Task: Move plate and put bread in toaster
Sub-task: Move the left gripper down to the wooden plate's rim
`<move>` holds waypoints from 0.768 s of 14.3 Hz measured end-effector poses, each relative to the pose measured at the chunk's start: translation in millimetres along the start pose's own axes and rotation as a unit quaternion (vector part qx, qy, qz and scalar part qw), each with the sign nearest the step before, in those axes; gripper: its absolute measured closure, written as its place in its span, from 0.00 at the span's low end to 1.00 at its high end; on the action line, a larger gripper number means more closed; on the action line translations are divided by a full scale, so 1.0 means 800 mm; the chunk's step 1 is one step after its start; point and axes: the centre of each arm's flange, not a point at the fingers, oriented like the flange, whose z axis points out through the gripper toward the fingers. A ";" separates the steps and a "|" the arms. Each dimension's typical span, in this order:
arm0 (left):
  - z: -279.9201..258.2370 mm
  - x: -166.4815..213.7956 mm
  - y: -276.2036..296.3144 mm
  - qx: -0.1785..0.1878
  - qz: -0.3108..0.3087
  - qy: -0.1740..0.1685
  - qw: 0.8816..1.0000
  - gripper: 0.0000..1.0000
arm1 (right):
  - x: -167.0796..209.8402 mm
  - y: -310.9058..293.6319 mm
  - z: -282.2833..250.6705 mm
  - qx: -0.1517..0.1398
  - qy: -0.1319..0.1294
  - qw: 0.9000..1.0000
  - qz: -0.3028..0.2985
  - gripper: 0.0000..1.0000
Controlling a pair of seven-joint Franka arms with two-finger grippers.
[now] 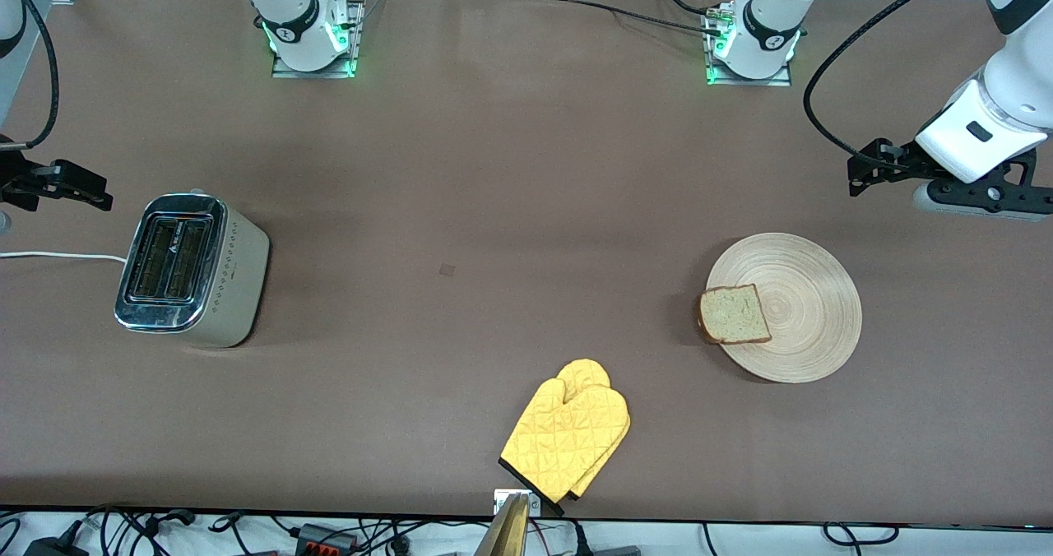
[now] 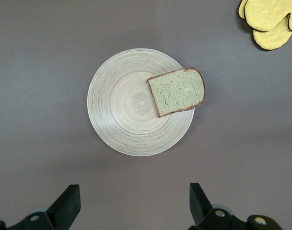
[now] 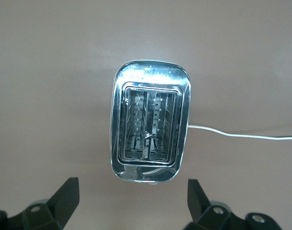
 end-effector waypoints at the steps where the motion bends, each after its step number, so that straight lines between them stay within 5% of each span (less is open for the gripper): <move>1: 0.000 0.000 0.000 0.000 0.000 0.000 1.000 0.00 | 0.000 0.000 0.000 0.000 0.000 1.000 -0.001 0.00; 11: 0.005 0.003 -0.014 -0.001 -0.010 -0.004 1.000 0.00 | 0.000 0.000 0.000 0.000 0.000 1.000 -0.004 0.00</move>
